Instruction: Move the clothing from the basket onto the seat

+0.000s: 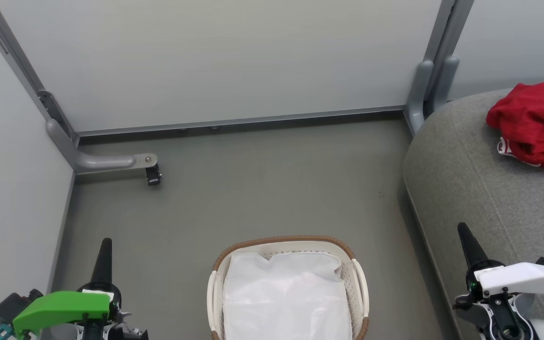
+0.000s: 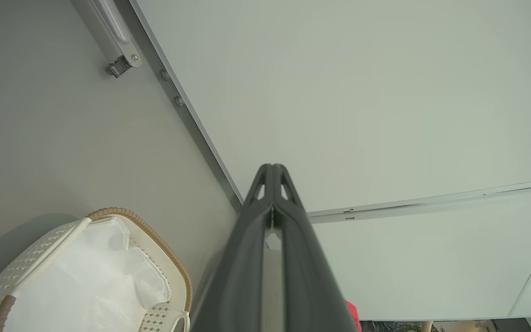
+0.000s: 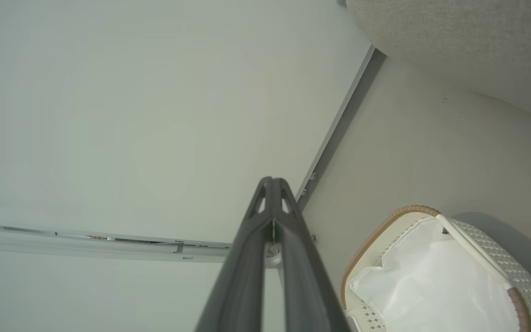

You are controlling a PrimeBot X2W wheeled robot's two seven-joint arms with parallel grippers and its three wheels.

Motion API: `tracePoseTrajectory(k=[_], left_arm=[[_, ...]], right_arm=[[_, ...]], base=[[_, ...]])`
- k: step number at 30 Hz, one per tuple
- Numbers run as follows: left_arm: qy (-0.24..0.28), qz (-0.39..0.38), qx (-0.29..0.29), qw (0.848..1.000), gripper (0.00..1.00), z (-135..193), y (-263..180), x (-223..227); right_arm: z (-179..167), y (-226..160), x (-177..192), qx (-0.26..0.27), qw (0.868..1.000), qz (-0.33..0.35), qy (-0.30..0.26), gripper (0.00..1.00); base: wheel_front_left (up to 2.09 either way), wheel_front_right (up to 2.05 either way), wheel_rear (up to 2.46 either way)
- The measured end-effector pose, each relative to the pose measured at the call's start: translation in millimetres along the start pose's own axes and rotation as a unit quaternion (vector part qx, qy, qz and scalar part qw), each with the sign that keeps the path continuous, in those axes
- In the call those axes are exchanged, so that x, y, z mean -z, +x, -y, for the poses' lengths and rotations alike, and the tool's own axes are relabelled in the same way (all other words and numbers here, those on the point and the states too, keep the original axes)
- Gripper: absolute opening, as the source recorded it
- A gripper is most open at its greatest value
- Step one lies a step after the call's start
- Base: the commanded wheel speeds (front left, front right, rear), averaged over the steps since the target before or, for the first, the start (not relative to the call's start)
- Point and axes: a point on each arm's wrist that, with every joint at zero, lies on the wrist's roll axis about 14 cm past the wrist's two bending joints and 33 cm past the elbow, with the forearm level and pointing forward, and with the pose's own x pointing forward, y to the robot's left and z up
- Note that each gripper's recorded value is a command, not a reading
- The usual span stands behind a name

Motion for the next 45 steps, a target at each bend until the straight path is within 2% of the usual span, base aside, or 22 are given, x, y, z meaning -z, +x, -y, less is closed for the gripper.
tracePoseTrajectory(k=[28, 45], left_arm=[[-0.101, -0.007, 0.030, 0.994, 0.00, 17, 11, -3], [-0.136, -0.012, 0.046, 0.990, 0.00, 26, 16, -5]], right_arm=[[-8, -2, -12, -0.018, 0.994, 0.007, 0.109, 0.00], [-12, -2, -17, -0.028, 0.989, 0.009, 0.147, 0.00]], base=[[0.00, 0.00, 0.00], [0.00, 0.00, 0.00]])
